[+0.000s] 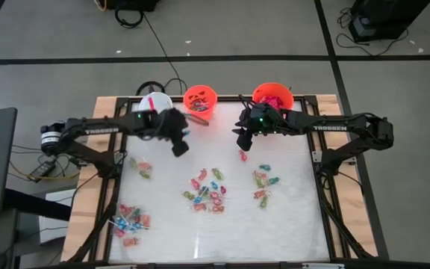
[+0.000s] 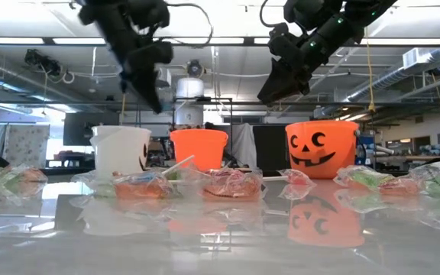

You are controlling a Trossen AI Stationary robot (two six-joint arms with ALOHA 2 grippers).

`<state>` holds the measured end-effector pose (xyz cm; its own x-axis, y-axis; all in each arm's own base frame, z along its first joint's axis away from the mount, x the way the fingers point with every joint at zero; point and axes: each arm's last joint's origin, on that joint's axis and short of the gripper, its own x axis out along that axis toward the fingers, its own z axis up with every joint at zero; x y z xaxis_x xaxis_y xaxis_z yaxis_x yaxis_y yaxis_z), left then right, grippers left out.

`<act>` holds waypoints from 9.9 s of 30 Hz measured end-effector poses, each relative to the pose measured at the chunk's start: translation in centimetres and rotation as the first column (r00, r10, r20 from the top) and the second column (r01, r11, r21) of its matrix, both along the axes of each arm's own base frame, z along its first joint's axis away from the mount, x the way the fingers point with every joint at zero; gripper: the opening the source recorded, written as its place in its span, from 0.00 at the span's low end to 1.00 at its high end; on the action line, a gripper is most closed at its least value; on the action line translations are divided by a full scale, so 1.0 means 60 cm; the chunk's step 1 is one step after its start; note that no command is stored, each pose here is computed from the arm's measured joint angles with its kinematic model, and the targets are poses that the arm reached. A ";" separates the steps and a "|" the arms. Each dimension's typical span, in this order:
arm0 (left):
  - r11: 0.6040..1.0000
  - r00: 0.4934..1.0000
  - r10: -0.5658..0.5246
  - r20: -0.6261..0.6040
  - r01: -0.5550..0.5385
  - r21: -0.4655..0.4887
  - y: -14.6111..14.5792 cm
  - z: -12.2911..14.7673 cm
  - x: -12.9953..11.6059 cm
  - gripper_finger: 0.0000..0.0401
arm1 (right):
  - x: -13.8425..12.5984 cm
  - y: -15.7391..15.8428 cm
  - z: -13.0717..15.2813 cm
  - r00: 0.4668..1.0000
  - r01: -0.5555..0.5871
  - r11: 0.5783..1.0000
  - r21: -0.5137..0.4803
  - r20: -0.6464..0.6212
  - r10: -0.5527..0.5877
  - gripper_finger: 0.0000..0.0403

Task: Sort candy by brand, put in halloween buckets
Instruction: Put the blue lollipop into the left orange bucket

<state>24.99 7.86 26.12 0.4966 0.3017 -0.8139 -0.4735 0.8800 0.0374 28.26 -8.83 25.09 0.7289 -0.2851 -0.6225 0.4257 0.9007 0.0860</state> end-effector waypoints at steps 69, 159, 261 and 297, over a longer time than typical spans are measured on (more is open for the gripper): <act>0.950 0.931 -0.308 0.198 0.290 0.114 -0.171 -0.148 -0.001 0.39 | 0.133 0.281 -0.238 0.992 -0.073 0.994 0.082 -0.097 0.080 0.37; 0.857 0.774 -0.463 0.431 0.515 -0.004 -0.156 -0.200 0.004 0.39 | 0.182 -0.102 -0.052 0.988 -0.024 0.989 -0.148 0.147 0.046 0.55; 0.987 0.852 -0.124 0.509 0.160 -0.029 -0.102 -0.251 0.000 0.16 | 0.159 0.110 -0.222 0.961 -0.276 0.951 -0.139 -0.068 0.269 0.59; 0.999 0.789 0.043 0.613 -0.038 -0.022 -0.039 -0.212 -0.010 0.16 | 0.184 0.034 -0.225 0.859 -0.497 0.867 -0.047 -0.168 0.483 0.04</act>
<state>24.38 5.50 13.40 0.8795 0.3280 -0.3448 -0.4299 0.8584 -0.2799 39.27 -6.78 11.59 0.6914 0.0280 -0.7219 -0.0710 0.9970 -0.0293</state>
